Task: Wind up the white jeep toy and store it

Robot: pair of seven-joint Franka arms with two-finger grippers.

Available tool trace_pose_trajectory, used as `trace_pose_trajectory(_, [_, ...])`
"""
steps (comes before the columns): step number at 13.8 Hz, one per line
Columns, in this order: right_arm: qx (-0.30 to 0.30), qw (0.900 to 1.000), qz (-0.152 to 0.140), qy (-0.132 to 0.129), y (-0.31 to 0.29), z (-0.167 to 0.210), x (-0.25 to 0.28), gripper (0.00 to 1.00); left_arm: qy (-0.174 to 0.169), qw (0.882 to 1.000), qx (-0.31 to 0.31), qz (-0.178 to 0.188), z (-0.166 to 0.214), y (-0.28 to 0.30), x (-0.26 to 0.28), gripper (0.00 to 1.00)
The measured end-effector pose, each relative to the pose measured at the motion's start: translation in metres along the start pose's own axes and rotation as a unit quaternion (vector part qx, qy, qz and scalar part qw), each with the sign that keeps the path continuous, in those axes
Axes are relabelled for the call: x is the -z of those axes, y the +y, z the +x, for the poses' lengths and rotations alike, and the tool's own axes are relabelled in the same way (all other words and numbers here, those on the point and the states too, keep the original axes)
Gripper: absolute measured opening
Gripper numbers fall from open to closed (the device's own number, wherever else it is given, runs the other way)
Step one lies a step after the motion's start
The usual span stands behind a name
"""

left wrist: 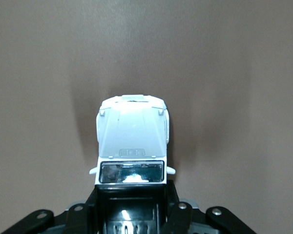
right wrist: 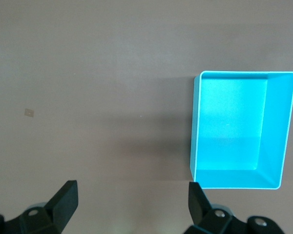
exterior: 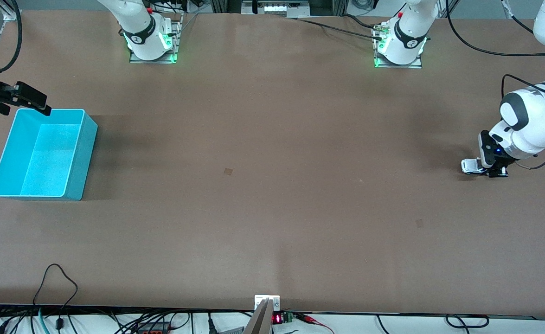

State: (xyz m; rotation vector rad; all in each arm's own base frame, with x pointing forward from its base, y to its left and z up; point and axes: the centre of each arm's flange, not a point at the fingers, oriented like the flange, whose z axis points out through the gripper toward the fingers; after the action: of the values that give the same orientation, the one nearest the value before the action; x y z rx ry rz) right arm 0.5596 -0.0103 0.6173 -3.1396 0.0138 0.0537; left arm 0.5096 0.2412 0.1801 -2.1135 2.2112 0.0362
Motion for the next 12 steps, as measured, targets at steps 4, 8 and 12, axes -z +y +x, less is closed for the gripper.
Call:
trace_pose_trajectory(4, [0.0,1.0,0.0,0.0,0.0,0.0,0.0,1.0,0.001,1.0,-0.002,-0.009,-0.005,0.006,-0.011,0.77])
trace_pose_trajectory(8, [0.0,1.0,0.0,-0.001,0.0,0.001,-0.002,1.0,0.003,1.0,-0.002,-0.029,-0.012,-0.002,0.01,1.0])
trace_pose_trajectory(12, [0.0,1.0,0.0,-0.001,0.0,0.001,-0.002,1.0,0.001,0.998,0.013,-0.059,-0.016,-0.017,0.068,1.0])
